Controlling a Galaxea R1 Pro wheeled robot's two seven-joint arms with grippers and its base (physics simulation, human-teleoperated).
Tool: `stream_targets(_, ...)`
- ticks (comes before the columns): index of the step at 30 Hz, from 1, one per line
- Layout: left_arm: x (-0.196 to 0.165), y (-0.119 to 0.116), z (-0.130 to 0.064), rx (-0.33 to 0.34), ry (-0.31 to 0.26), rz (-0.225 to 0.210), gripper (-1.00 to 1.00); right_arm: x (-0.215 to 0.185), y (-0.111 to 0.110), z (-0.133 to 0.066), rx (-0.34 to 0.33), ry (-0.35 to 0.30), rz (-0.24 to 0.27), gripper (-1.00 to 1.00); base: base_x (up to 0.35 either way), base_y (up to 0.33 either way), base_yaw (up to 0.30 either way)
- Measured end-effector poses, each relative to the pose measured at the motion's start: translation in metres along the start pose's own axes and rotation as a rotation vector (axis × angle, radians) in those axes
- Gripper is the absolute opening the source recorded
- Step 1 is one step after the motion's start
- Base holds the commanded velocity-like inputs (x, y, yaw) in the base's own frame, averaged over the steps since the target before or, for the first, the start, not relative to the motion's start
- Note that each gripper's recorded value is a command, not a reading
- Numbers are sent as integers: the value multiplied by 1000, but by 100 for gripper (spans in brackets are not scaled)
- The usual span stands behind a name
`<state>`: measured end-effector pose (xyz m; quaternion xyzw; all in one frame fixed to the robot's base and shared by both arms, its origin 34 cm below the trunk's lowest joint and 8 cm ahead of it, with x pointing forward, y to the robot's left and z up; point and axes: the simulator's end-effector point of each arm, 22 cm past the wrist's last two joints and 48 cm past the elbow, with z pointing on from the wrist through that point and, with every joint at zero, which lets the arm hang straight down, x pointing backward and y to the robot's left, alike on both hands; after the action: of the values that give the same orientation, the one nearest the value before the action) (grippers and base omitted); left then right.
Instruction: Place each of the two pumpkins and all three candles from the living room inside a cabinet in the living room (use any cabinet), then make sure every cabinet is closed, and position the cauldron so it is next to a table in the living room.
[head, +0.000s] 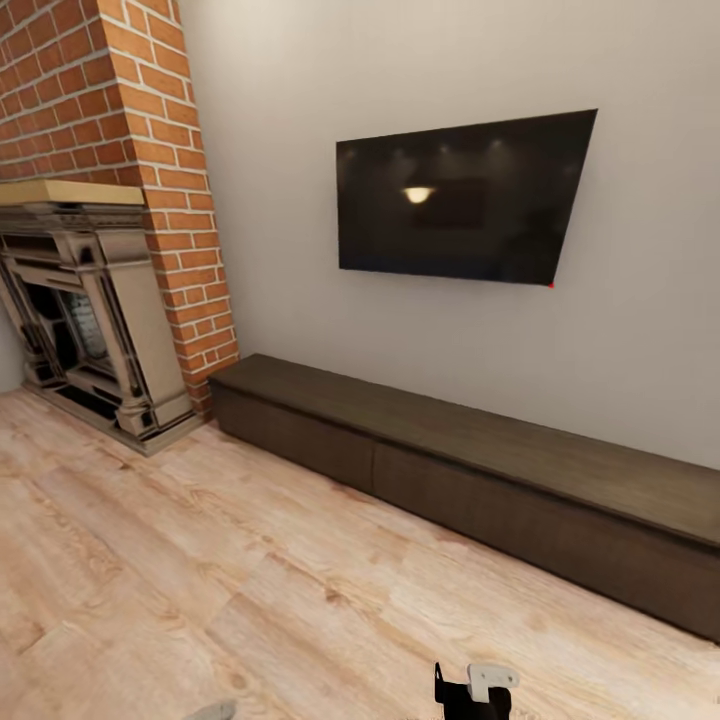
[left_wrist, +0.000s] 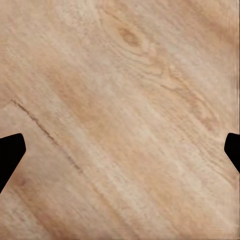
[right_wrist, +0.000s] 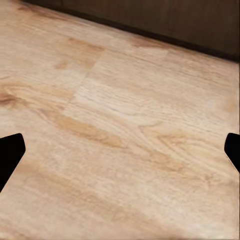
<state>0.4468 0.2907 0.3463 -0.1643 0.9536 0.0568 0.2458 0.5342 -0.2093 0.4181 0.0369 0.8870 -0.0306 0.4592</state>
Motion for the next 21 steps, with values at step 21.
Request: stream_targets(21,0,0,0,0,0,-1,100,1,-1,0,1,4,-1,100,0,0,-300)
